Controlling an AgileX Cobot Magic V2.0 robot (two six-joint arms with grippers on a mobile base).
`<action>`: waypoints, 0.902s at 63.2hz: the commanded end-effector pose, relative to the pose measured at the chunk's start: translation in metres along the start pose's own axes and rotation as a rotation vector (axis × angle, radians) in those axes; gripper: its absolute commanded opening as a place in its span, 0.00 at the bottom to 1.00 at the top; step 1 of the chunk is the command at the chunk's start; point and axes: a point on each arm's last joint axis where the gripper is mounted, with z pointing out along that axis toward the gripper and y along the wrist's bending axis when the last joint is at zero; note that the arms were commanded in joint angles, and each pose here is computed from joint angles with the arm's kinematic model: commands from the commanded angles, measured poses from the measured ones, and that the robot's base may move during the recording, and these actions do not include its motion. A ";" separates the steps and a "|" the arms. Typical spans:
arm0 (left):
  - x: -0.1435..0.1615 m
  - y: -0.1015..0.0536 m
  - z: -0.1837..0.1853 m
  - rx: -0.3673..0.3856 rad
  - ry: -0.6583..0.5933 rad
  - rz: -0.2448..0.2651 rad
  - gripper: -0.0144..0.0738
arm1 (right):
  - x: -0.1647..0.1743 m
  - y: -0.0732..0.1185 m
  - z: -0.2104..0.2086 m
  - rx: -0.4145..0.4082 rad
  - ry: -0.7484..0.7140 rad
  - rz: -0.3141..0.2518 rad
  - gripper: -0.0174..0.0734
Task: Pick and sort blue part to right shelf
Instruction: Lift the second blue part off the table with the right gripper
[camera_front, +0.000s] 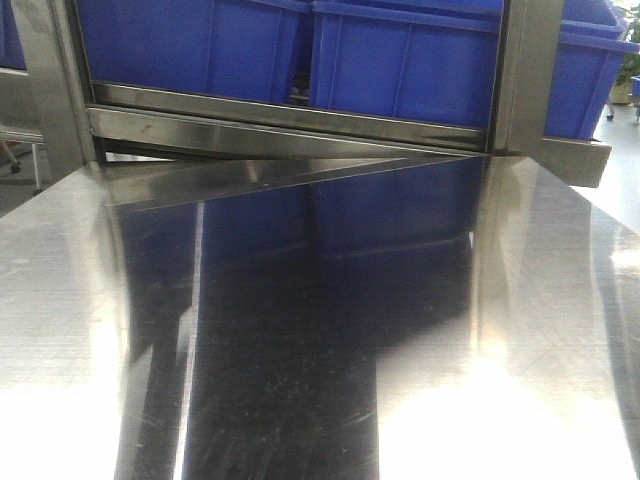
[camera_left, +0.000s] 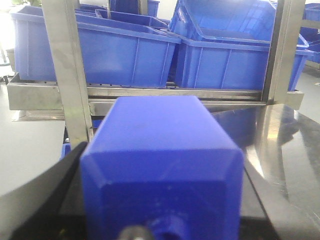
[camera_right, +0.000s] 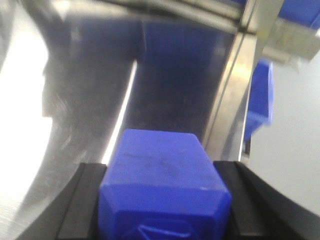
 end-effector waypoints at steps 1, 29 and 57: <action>-0.015 -0.001 -0.002 0.022 -0.098 -0.009 0.48 | -0.014 -0.001 -0.026 -0.013 -0.221 -0.028 0.50; -0.015 -0.001 -0.002 0.022 -0.098 -0.009 0.48 | -0.003 -0.008 -0.107 -0.010 -0.569 -0.015 0.50; -0.015 -0.001 -0.002 0.022 -0.098 -0.009 0.48 | -0.001 -0.008 -0.109 -0.009 -0.568 -0.014 0.50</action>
